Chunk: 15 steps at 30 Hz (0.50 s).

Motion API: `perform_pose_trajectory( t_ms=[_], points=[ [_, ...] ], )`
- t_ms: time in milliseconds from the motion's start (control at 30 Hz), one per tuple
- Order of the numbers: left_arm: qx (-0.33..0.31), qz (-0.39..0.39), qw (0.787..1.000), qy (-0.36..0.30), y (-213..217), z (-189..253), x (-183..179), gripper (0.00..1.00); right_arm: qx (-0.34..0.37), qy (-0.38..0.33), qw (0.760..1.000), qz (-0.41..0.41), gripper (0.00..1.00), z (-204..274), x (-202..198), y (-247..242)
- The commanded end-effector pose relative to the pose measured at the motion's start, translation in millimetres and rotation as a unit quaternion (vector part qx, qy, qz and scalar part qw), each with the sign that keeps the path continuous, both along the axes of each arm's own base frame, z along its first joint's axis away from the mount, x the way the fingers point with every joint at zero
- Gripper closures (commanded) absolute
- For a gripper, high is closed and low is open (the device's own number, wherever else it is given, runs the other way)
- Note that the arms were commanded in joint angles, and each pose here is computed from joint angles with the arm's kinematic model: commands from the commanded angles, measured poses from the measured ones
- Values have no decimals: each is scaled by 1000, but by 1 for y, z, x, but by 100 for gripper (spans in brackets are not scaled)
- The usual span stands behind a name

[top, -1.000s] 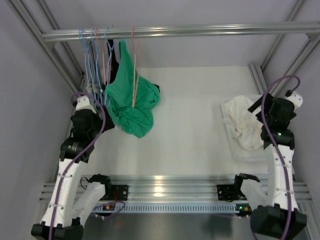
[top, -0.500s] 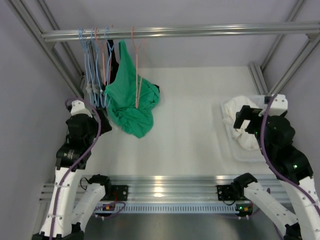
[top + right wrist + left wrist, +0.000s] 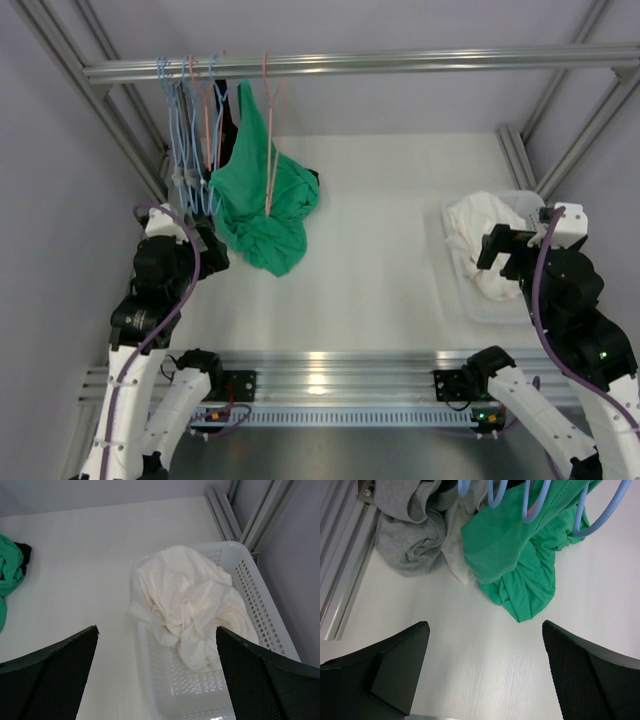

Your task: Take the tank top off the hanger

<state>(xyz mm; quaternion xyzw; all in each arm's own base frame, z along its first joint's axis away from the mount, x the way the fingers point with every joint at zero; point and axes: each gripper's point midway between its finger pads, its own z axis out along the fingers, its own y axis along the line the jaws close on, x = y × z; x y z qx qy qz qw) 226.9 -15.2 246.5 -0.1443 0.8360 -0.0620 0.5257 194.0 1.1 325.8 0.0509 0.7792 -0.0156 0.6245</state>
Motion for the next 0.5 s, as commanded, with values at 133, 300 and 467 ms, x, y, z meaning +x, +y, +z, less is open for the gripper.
perform_pose_trajectory(
  t_ms=[133,300,467],
  points=[
    [-11,-38,999,-13,-16,4,18,1,8,13,999,36,1,-9,3,15],
    [-4,-36,999,-21,-13,7,16,1,-14,10,1000,-16,1,-5,4,-4],
    [1,-41,999,-21,-14,6,15,1,-21,5,999,-30,1,-4,2,-11]
  ],
)
